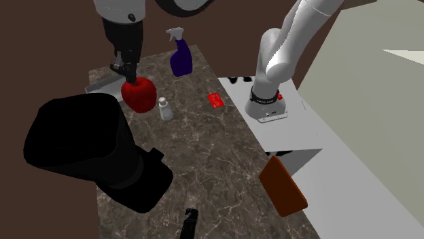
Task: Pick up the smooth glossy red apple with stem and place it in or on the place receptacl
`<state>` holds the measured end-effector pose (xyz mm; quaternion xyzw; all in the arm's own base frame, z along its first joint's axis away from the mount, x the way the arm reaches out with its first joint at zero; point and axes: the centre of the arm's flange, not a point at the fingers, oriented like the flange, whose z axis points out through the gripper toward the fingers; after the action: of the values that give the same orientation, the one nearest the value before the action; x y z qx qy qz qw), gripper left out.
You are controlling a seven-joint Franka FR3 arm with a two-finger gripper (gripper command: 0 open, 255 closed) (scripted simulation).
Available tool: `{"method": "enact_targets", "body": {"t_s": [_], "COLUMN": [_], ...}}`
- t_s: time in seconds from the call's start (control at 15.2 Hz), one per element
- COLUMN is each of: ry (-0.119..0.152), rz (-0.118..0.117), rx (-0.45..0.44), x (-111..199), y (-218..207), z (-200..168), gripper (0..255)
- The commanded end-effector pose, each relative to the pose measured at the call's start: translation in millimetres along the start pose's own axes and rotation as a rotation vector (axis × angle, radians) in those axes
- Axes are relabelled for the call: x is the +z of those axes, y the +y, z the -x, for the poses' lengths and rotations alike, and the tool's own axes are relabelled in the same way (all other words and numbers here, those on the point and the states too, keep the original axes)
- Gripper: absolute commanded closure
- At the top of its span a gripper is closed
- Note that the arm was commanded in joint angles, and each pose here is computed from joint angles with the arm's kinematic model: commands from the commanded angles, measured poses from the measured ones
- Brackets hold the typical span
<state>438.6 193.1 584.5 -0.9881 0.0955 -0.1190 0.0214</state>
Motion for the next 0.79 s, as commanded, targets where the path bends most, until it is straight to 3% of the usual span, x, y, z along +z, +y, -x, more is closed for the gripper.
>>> {"method": "enact_targets", "body": {"t_s": [0.0, 0.73], "ry": [0.0, 0.0], "rz": [0.0, 0.0], "rx": [-0.001, -0.001], "x": [-0.7, -1.4], "y": [18.1, 105.0], "z": [-23.4, -139.7], "gripper": [255, 255]}}
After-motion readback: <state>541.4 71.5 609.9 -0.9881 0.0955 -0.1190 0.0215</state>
